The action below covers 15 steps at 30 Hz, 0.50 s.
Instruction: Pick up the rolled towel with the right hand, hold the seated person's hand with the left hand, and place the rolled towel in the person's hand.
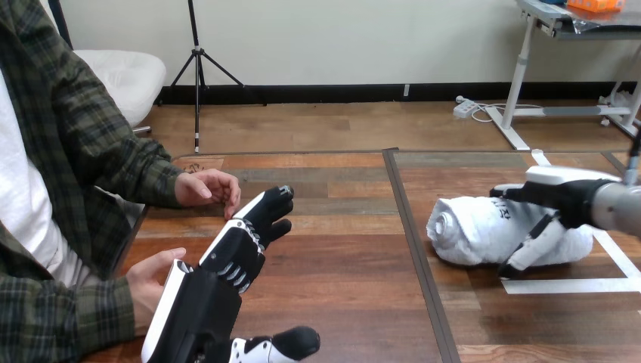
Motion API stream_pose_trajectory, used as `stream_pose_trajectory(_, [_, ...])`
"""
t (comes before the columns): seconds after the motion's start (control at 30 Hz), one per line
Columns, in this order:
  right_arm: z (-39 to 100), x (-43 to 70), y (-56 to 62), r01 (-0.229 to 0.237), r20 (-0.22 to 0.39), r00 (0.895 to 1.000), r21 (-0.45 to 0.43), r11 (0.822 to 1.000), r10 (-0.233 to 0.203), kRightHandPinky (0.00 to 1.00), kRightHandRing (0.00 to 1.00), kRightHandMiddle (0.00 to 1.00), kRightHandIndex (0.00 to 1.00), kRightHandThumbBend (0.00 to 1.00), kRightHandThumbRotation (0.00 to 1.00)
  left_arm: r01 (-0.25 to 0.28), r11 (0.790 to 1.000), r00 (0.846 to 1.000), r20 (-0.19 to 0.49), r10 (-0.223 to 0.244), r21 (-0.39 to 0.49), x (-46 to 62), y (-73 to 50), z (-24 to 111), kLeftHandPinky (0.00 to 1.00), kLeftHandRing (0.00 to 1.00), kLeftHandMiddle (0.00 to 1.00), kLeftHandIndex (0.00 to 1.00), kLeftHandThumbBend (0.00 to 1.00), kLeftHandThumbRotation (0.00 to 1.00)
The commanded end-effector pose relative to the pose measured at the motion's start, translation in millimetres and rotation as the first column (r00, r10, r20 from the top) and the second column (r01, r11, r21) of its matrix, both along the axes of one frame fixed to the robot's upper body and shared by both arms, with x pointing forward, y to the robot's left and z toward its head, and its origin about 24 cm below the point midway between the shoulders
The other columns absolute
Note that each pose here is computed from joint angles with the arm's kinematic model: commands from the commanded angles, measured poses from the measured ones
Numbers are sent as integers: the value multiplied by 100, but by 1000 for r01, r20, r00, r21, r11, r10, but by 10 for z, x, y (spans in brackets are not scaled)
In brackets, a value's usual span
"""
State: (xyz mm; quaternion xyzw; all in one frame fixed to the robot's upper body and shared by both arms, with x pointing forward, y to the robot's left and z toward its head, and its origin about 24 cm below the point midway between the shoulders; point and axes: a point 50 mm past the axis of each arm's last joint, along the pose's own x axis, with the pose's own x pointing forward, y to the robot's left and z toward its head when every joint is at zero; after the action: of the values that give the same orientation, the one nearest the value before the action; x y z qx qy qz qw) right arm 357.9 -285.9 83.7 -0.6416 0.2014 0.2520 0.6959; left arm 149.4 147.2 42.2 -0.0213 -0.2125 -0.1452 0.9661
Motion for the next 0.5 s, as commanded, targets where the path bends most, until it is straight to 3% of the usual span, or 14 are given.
stream_pose_trajectory(0.0, [110, 149, 203, -36, 74, 997, -14, 999, 36, 94, 99, 98, 98, 100, 41, -2, 1000, 996, 88, 2, -6, 35, 16, 174, 88, 92, 91, 86, 100, 47])
stream_pose_trajectory(0.47, [-155, 115, 341, -45, 65, 997, -80, 996, 50, 94, 98, 97, 99, 100, 56, -24, 1000, 994, 108, 25, -14, -26, 39, 214, 85, 90, 89, 85, 100, 47])
